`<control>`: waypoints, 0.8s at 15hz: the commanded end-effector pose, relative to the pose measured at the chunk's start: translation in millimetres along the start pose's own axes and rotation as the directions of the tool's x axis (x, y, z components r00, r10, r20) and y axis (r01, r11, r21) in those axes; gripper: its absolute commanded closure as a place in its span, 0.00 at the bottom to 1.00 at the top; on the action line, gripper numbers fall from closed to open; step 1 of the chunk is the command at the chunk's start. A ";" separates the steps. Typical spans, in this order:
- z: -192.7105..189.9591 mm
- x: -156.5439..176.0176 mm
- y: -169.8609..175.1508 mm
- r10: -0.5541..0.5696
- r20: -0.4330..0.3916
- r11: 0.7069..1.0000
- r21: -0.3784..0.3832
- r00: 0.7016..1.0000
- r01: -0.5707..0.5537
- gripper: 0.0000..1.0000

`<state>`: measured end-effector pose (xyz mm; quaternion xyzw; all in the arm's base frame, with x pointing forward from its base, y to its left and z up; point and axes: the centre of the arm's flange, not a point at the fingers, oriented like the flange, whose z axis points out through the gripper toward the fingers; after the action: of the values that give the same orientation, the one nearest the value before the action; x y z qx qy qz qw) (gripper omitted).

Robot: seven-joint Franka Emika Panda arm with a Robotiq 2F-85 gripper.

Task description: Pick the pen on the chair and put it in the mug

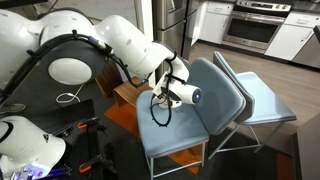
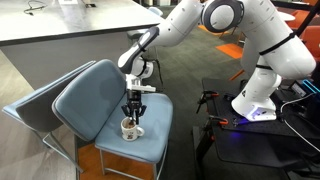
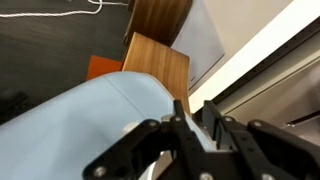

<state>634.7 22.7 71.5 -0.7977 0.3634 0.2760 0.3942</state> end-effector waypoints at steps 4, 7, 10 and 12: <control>13.0 -18.1 -23.3 0.005 -0.194 0.998 -0.058 0.981 -0.017 0.18; 31.0 -33.2 -38.3 0.002 -0.333 0.995 -0.095 0.943 -0.036 0.00; 47.6 -50.9 -46.7 0.010 -0.465 0.989 -0.127 0.885 -0.078 0.00; 53.1 -63.0 -47.5 0.016 -0.544 0.981 -0.153 0.839 -0.118 0.00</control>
<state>646.6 104.5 91.9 -0.8591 0.4308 0.1153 0.2512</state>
